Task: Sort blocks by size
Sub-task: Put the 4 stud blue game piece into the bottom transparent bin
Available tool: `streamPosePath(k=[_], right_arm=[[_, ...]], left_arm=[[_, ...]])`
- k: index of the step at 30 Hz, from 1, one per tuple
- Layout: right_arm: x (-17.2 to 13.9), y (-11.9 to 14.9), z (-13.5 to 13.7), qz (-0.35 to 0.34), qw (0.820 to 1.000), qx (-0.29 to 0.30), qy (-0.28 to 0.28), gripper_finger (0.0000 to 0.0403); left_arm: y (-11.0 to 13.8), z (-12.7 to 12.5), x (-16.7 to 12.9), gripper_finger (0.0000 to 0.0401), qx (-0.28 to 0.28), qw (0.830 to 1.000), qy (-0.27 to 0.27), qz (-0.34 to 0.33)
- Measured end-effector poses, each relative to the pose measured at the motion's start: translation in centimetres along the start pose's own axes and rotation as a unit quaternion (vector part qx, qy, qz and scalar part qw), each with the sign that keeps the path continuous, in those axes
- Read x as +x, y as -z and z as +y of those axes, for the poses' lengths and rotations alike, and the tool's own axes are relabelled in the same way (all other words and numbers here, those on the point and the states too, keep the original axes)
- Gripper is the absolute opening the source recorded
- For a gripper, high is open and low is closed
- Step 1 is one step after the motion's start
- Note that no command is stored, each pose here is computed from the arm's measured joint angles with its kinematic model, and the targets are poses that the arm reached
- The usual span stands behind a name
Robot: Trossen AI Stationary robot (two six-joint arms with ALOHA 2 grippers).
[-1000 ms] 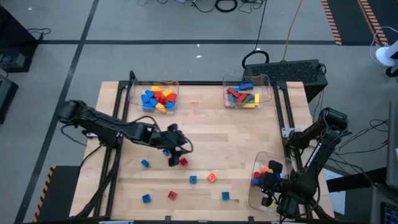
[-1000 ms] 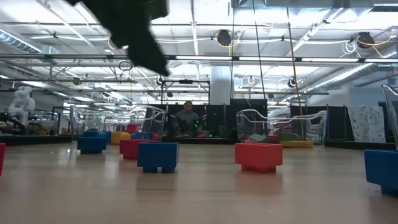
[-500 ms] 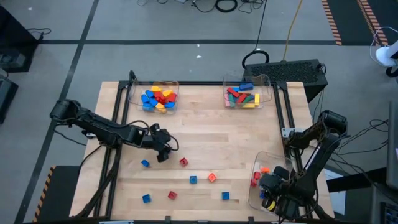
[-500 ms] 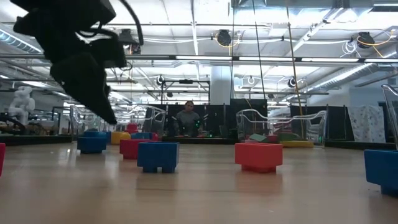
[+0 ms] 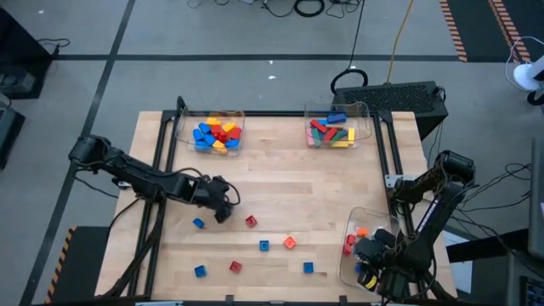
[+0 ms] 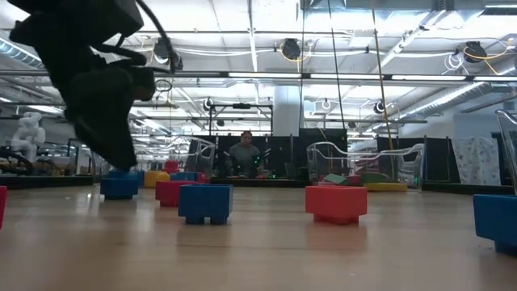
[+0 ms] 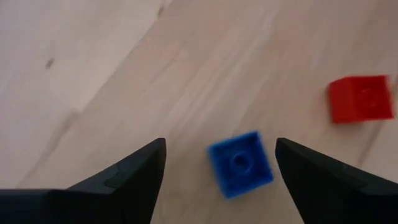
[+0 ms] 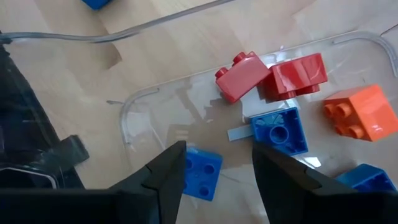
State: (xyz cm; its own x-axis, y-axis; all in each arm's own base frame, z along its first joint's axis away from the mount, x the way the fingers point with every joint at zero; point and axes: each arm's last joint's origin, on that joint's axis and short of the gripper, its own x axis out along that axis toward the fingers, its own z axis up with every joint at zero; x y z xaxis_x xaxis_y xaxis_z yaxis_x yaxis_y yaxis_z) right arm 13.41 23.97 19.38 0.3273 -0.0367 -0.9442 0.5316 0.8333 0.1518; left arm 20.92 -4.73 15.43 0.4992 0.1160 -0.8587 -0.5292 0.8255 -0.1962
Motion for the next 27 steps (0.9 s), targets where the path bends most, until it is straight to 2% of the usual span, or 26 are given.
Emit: streamPosePath(k=[3, 9, 19, 23, 27], right_arm=[[0.0, 0.0, 0.0, 0.0, 1.0, -0.001, 0.0, 0.017], [0.0, 0.0, 0.1, 0.001, 1.0, 0.0, -0.004, 0.0171], [0.0, 0.1, 0.3, 0.004, 1.0, 0.004, -0.014, 0.0171], [0.0, 0.1, 0.3, 0.001, 1.0, 0.004, -0.014, 0.0169], [0.0, -0.2, 0.3, -0.017, 1.0, 0.006, -0.015, 0.0157]], left_arm=[[0.6, 0.0, 0.2, 0.0304, -0.016, 1.0, -0.023, 0.011], [1.6, -0.6, 1.3, 0.0305, -0.006, 0.999, -0.04, 0.025], [1.8, -1.6, 2.6, 0.0301, -0.002, 1.0, -0.021, 0.013], [1.7, -1.7, 2.6, 0.0271, 0.01, 1.0, -0.02, 0.008], [1.7, -1.6, 2.6, 0.0197, 0.013, 1.0, -0.028, -0.001]])
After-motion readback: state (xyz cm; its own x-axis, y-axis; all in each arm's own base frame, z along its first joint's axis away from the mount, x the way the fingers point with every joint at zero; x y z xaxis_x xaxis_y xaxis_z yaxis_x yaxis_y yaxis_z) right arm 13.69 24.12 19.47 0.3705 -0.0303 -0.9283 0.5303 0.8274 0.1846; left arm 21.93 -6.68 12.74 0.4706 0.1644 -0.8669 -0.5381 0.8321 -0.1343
